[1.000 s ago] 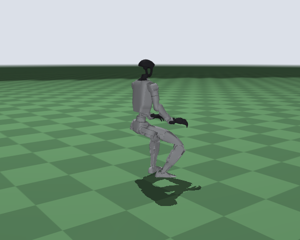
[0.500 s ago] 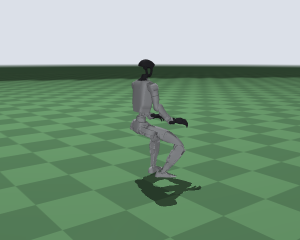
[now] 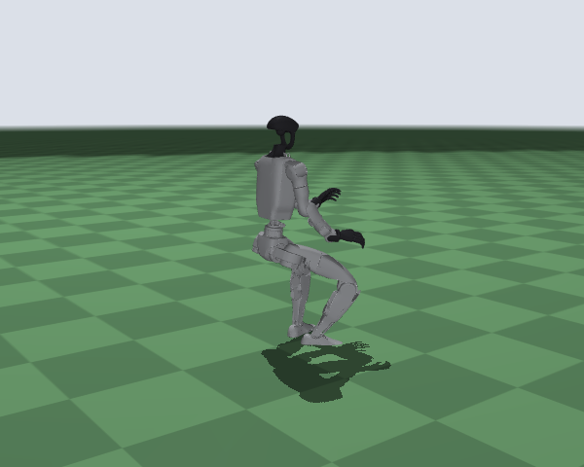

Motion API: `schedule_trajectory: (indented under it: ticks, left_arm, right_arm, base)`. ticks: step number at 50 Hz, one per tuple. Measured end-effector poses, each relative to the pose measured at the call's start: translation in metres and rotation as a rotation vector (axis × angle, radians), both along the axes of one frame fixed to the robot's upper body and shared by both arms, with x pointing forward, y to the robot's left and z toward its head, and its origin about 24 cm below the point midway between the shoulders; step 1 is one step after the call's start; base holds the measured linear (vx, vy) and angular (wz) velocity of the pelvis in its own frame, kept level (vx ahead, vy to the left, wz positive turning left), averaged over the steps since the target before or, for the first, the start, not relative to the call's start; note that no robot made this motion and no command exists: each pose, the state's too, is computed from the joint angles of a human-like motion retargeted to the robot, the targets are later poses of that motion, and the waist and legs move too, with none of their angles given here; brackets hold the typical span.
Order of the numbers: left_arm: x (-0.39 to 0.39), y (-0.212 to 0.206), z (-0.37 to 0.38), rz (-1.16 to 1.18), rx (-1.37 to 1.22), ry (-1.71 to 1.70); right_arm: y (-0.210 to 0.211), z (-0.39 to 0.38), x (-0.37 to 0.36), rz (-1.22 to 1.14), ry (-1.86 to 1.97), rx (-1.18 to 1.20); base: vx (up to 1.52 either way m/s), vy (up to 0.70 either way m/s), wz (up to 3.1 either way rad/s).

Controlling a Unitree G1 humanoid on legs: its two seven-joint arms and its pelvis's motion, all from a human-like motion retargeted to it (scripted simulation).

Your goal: Upper body actions

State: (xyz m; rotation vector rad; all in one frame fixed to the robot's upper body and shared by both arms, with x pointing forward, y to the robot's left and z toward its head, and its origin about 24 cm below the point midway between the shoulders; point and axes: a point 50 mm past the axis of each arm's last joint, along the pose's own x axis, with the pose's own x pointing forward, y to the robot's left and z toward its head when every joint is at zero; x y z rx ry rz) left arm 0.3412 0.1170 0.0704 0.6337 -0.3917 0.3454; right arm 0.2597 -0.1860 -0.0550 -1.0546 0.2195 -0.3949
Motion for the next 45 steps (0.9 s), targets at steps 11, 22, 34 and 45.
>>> schedule_trajectory:
  ticks: [11, 22, 34, 45]
  left_arm:
    - [0.025, -0.001, 0.109, -0.014, -0.083, -0.408]
    - [0.017, -0.001, 0.198, -0.064, -0.037, -0.752]
    - [-0.012, -0.021, 0.246, -0.173, 0.123, -1.016]
    - [-0.010, -0.002, 0.243, -0.036, 0.182, -1.058]
  right_arm:
    - [0.000, 0.000, 0.001, 0.008, 0.002, -0.004]
    - [-0.004, 0.002, 0.002, 0.003, -0.006, -0.012]
    - [-0.009, 0.003, 0.001, -0.005, -0.005, -0.021]
    - [-0.007, 0.002, 0.001, -0.004, -0.003, -0.015]
  base:
    - [0.00, 0.00, 0.00]
    - [0.00, 0.02, 0.01]
    - [0.00, 0.05, 0.01]
    - [0.00, 0.00, 0.00]
